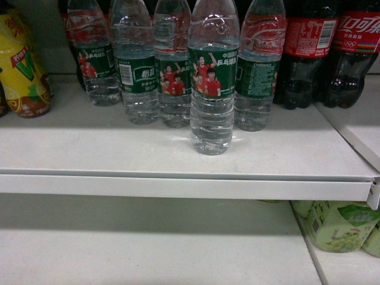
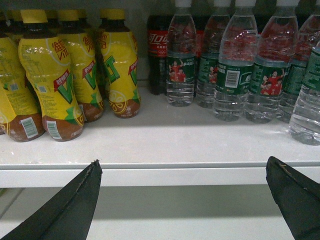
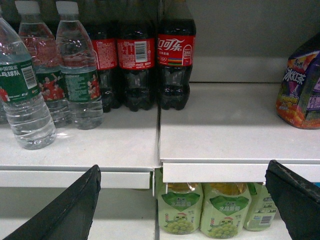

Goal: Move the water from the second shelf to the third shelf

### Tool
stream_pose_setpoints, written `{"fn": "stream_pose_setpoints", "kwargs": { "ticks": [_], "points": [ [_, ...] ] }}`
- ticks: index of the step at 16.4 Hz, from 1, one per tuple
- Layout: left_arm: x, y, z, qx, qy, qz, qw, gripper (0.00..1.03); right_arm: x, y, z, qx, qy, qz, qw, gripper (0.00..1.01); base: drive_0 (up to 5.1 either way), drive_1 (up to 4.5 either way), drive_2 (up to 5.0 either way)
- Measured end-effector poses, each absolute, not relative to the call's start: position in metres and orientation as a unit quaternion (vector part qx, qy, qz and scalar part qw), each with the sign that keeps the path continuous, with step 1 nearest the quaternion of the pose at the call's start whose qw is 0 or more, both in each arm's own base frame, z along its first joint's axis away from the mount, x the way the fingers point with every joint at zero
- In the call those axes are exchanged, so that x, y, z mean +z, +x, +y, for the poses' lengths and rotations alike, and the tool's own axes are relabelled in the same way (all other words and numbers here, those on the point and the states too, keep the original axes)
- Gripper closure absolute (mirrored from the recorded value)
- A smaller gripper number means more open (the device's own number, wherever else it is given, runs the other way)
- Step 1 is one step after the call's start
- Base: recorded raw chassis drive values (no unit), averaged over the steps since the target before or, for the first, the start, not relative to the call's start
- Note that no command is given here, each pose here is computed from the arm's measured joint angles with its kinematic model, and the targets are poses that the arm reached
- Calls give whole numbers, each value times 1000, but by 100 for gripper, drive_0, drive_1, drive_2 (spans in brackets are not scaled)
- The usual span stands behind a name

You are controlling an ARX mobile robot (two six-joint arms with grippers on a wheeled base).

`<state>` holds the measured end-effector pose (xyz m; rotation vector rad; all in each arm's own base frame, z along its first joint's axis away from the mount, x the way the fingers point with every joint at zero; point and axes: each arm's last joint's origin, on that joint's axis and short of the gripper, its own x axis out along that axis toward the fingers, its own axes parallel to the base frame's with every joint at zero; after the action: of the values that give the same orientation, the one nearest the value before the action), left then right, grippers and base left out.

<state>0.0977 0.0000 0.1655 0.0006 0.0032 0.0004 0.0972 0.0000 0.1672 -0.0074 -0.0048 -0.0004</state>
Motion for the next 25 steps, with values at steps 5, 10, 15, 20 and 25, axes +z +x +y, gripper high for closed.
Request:
{"fn": "stream_pose_setpoints", "kwargs": {
  "ticks": [5,10,15,20,25],
  "points": [
    [166,98,0,0,0,2,1000,5,167,97,0,0,-4,-2,1000,3,0,0,0],
    [166,98,0,0,0,2,1000,5,167,97,0,0,-4,-2,1000,3,0,0,0],
    [166,98,0,0,0,1,1000,5,173,106,-2,-2,5,43,999,3,0,0,0],
    [166,98,0,0,0,2,1000,5,244,144,-6,2,-3,-43,999,3,0,0,0],
    [166,98,0,0,0,2,1000,5,240,182,31,80,-10,-6,997,3,0,0,0]
  ]
}}
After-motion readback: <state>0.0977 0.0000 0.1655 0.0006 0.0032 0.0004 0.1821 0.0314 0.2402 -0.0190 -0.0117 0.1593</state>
